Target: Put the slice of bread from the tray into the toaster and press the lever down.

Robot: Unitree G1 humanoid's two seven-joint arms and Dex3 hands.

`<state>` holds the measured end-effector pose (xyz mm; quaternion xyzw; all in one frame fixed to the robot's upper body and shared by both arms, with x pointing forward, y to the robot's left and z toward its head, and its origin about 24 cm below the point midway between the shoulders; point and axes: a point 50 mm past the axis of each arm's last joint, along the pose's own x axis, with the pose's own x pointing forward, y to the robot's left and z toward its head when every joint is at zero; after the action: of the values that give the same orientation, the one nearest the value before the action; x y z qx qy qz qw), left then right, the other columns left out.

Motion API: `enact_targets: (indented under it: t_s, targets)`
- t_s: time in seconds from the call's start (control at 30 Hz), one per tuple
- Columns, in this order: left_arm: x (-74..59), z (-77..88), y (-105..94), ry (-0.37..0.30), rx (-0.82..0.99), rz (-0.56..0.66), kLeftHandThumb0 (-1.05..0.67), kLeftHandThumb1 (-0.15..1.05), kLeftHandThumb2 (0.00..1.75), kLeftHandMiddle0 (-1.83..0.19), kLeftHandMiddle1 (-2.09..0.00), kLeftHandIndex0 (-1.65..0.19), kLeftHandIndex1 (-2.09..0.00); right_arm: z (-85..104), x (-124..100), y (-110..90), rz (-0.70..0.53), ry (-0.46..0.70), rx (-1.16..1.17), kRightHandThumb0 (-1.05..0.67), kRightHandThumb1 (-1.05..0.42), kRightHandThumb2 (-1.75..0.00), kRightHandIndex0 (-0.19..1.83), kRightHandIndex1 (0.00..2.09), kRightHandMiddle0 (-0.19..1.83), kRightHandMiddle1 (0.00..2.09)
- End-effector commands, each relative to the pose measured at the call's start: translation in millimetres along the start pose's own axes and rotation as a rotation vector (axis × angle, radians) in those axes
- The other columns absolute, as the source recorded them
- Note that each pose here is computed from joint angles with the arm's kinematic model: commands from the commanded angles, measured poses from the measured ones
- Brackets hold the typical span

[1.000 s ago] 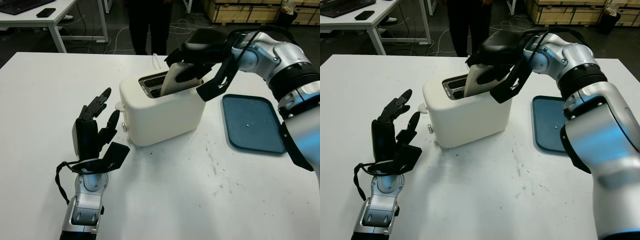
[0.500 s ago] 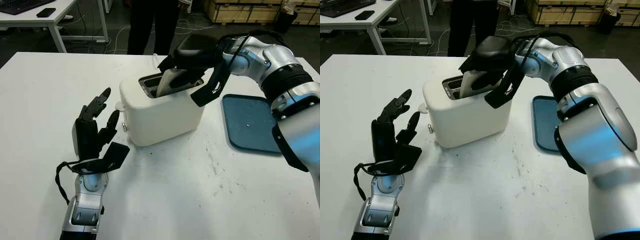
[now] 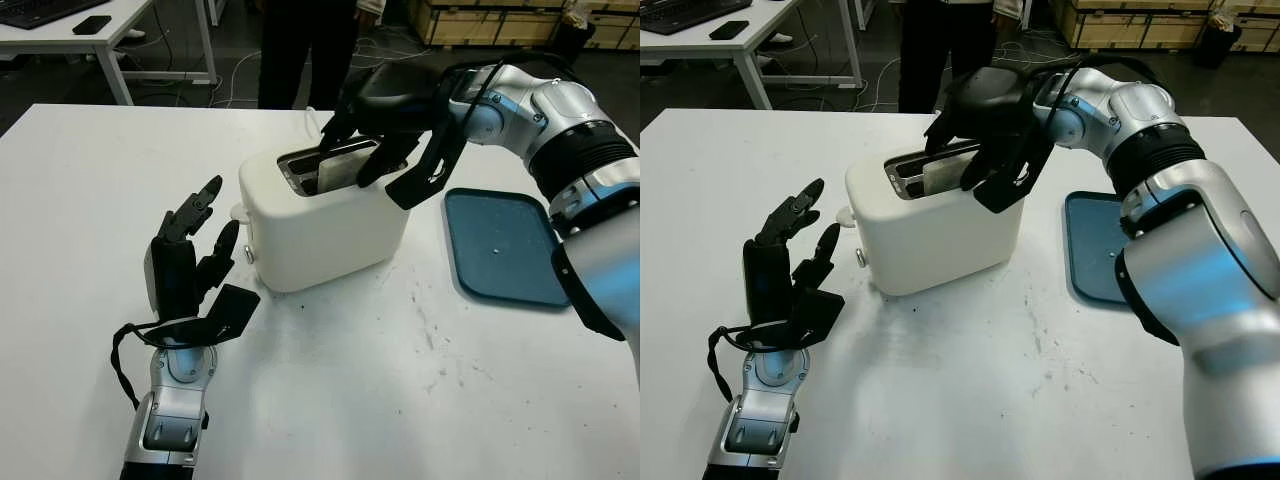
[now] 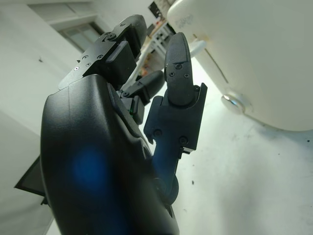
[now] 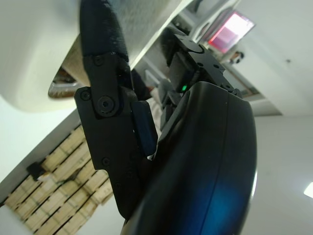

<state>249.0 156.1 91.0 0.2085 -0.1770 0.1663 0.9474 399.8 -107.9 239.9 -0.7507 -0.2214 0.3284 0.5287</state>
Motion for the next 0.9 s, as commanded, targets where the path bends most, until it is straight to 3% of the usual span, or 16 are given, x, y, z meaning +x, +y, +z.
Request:
enact_targets:
  t_s: [0.0,0.13,0.3,0.37,0.47,0.53,0.73,0.87]
  targets:
    - [-0.1,0.2,-0.6,-0.008,0.001,0.001,-0.39,0.92,0.33,-0.36,-0.90,-0.65,-0.01,-6.9,-6.6,-15.1,-0.041,0.032,0.017,-0.98,-0.91,-0.01,0.00,0.28,0.28,0.00]
    - [0.8,-0.3,0.7,-0.012,-0.001,-0.001,-0.40,0.92,0.33,-0.36,-0.89,-0.65,0.00,-14.1,-16.8,-18.9,-0.159,0.026,0.130,-1.03,-0.89,0.00,0.02,0.37,0.30,0.01]
    - [4.8,0.8,4.5,-0.024,0.023,-0.006,-0.40,0.92,0.33,-0.35,-0.89,-0.65,0.00,-30.0,-41.5,-5.3,-0.481,0.034,0.414,-0.88,-0.92,-0.02,0.20,0.58,0.46,0.07]
    - [8.3,1.3,7.6,-0.035,0.049,-0.013,-0.40,0.92,0.33,-0.35,-0.89,-0.65,-0.01,-34.1,-53.0,14.8,-0.645,0.046,0.563,-0.81,-0.92,-0.02,0.31,0.64,0.55,0.11]
    - [15.8,2.5,13.9,-0.061,0.080,-0.033,-0.38,0.92,0.31,-0.36,-0.89,-0.66,-0.01,-29.8,-72.7,64.5,-0.852,0.078,0.774,-0.60,-0.92,-0.02,0.57,0.37,0.67,0.05]
    - [20.4,2.9,18.1,-0.078,0.106,-0.046,-0.38,0.92,0.30,-0.37,-0.90,-0.67,-0.01,-21.2,-82.9,92.0,-0.916,0.100,0.869,-0.52,-0.92,-0.01,0.62,0.28,0.68,0.03]
    - [34.3,8.5,34.9,-0.181,0.234,-0.110,-0.33,0.92,0.18,-0.41,-0.92,-0.71,-0.03,15.5,-114.8,160.3,-0.988,0.191,1.171,-0.40,-0.92,-0.04,0.70,0.20,0.66,0.00]
    - [44.5,17.3,45.0,-0.248,0.311,-0.149,-0.32,0.92,0.09,-0.47,-0.92,-0.77,-0.06,40.9,-132.4,178.4,-1.018,0.291,1.281,-0.28,-0.92,-0.02,0.81,0.14,0.69,0.01]
